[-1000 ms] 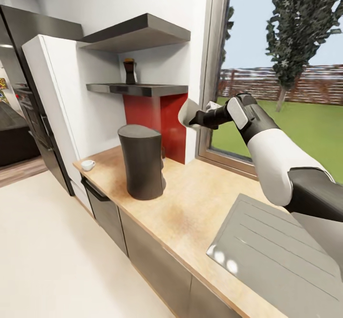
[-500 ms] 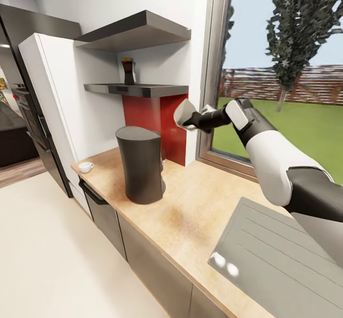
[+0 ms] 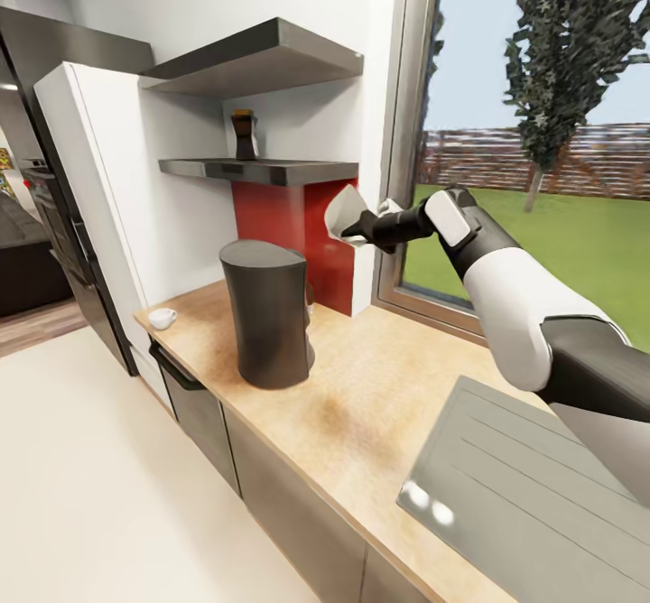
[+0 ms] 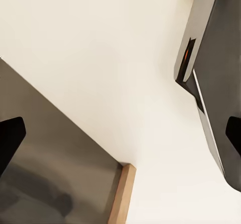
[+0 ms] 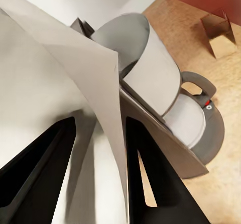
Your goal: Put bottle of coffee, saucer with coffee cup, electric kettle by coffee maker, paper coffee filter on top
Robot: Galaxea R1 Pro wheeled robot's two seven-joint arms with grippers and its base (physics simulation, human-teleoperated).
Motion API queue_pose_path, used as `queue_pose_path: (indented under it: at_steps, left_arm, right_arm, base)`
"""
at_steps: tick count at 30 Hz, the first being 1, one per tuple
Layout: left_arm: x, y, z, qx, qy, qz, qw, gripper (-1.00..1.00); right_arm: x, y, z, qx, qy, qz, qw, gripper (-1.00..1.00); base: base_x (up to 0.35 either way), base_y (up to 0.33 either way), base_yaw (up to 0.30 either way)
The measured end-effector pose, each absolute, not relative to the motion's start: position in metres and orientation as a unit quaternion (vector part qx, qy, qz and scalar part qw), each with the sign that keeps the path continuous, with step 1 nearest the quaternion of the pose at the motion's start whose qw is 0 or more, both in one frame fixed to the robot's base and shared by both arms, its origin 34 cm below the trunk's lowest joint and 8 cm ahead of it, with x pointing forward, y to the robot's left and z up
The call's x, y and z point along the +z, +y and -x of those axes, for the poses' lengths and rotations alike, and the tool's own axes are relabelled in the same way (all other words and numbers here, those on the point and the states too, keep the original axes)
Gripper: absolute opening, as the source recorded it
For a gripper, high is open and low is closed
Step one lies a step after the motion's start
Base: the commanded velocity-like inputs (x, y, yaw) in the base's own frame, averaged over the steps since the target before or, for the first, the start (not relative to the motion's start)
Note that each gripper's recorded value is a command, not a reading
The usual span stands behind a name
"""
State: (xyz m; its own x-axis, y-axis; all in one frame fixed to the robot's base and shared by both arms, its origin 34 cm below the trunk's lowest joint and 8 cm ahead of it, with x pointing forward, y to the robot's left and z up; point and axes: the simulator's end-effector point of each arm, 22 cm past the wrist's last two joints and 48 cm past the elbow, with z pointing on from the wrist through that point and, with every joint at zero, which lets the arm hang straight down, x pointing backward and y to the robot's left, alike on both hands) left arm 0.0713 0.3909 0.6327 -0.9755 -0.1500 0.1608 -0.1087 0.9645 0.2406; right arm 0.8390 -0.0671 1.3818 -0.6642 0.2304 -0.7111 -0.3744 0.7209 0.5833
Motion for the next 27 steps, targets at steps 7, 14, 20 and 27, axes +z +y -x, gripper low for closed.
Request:
queue_pose_path:
  at_steps: [7,14,20,27]
  left_arm:
    - [0.633,0.391,-0.072,-0.116,-0.987,-0.066,0.089,1.0]
    - [0.633,0.391,-0.072,-0.116,-0.987,-0.065,0.089,1.0]
    - [0.633,0.392,-0.071,-0.117,-0.987,-0.066,0.089,1.0]
    - [0.633,0.392,-0.071,-0.117,-0.987,-0.066,0.089,1.0]
  right_arm:
    - [1.375,-0.065,-0.838,0.371,0.837,0.042,0.4,-1.0]
    - [1.368,-0.064,-0.838,0.371,0.841,0.039,0.392,-1.0]
    - [1.366,-0.064,-0.838,0.371,0.842,0.039,0.39,-1.0]
    - [1.36,-0.064,-0.838,0.371,0.845,0.036,0.384,-1.0]
  base:
    - [0.217,0.187,0.0]
    - [0.046,0.034,0.0]
    - [0.155,0.086,0.0]
    - [0.158,0.108,0.0]
